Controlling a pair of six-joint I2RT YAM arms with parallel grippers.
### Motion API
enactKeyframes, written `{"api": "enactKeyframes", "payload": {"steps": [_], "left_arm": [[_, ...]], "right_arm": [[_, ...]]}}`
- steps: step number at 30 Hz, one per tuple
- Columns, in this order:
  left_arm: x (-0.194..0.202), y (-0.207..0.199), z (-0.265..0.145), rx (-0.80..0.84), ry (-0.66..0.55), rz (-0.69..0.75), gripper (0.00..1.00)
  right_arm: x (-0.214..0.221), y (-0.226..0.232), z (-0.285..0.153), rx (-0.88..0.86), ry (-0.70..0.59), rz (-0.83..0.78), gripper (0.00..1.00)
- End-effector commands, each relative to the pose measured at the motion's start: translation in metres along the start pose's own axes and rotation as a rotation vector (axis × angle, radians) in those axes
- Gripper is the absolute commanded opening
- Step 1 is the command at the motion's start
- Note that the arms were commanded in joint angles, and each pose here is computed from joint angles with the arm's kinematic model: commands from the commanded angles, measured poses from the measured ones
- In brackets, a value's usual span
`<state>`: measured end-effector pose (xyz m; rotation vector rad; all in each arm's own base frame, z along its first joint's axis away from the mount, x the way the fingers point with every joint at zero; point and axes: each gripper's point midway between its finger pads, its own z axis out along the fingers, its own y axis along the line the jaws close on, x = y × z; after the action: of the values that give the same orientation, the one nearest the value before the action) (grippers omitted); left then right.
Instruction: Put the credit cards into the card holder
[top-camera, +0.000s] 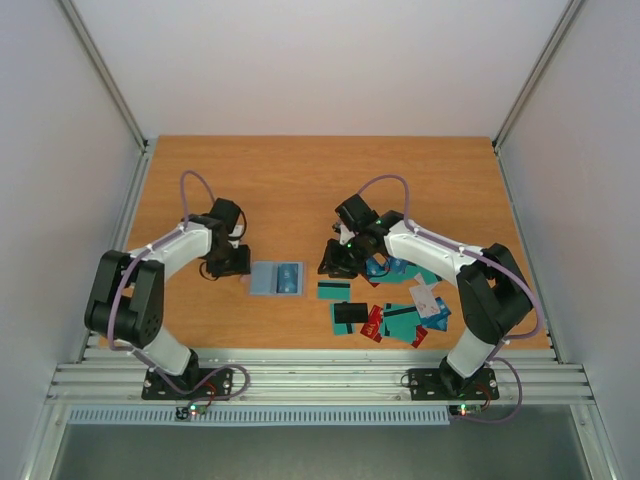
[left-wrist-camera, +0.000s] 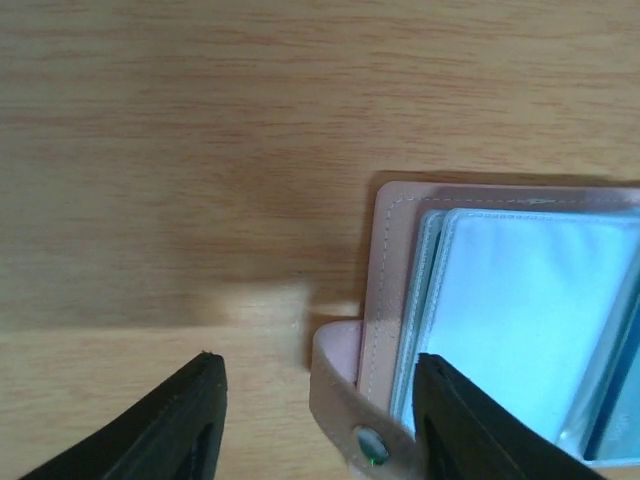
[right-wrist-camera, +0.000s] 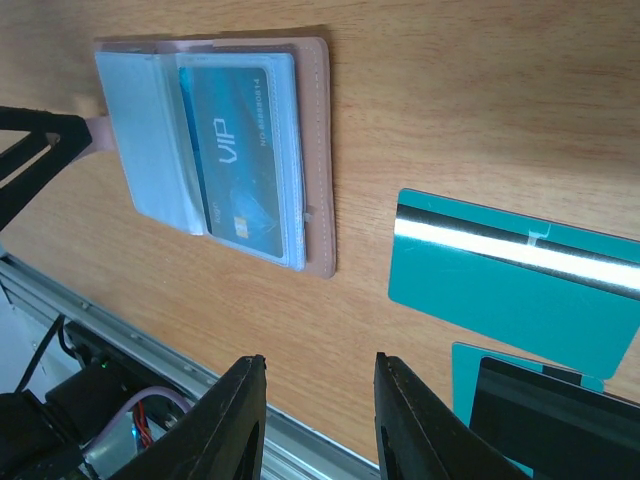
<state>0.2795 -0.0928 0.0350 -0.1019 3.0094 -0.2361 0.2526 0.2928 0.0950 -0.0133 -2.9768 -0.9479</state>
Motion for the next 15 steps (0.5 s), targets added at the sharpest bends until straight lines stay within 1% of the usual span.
{"api": "enactKeyframes", "payload": {"steps": [1,3,7,11,15], "left_arm": [[-0.011,-0.003,0.008,-0.002,-0.019,0.032,0.48],[-0.012,-0.004,0.011,0.004,-0.014,0.039,0.42],[-0.013,-0.008,0.016,0.024,-0.007,0.056,0.34],[-0.015,-0.014,0.02,0.058,0.001,0.062,0.23],[-0.015,-0.022,0.023,0.102,0.012,0.068,0.12]], "right_arm": [[-0.003,-0.003,-0.001,0.008,-0.012,0.01,0.32],[-0.004,-0.003,0.001,0.006,-0.007,0.014,0.32],[-0.009,0.0,0.011,-0.003,0.01,0.022,0.32],[-0.017,0.003,0.021,-0.012,0.024,0.023,0.32],[-0.024,0.004,0.032,-0.023,0.034,0.017,0.38]]}}
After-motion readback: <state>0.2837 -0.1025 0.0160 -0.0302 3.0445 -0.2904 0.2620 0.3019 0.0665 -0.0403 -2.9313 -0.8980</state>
